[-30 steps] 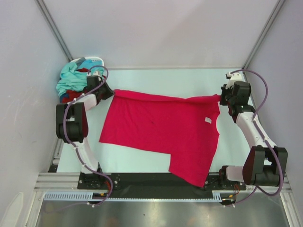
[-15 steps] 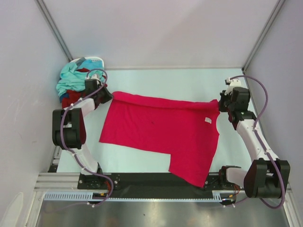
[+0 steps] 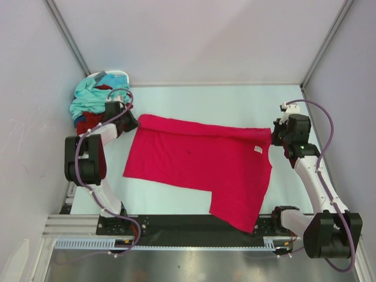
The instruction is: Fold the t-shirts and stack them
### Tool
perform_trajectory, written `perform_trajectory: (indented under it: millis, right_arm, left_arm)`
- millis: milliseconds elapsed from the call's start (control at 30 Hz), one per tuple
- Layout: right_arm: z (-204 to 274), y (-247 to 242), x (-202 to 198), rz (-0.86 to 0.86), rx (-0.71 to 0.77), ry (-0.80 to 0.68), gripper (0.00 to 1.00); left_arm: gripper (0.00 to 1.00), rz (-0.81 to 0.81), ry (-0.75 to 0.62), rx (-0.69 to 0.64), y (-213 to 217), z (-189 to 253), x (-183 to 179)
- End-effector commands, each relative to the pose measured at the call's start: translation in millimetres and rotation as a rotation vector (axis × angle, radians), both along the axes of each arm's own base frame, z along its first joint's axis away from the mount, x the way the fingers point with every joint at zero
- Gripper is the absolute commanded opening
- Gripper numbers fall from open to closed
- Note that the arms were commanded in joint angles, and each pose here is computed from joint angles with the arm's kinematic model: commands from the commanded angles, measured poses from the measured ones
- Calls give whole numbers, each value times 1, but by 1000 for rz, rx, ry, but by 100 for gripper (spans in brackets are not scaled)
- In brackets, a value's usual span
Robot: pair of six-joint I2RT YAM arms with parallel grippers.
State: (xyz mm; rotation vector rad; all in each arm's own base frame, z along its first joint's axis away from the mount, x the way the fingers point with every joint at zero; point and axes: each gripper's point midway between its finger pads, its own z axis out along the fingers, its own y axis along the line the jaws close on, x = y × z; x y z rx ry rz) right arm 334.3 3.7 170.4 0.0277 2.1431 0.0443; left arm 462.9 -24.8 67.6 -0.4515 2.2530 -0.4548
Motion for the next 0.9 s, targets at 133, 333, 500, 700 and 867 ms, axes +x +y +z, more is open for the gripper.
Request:
perform_trajectory:
  millis: [133, 333, 500, 700, 867]
  right_arm:
    - [15, -3, -7, -22, -10, -29, 0]
    - [-2, 4, -13, -16, -37, 28, 0]
    - [-20, 12, -17, 20, -64, 99, 0]
    - [-34, 20, -22, 49, -82, 154, 0]
    - [-30, 17, -24, 36, -100, 154, 0]
  left_arm:
    - [0, 18, -36, 36, 17, 12, -4]
    - [0, 10, -12, 23, 14, 1, -7]
    - [0, 6, 7, 26, 14, -7, -10]
    - [0, 6, 22, 29, 14, -13, -15]
    - [0, 11, 51, 34, 15, -21, -22]
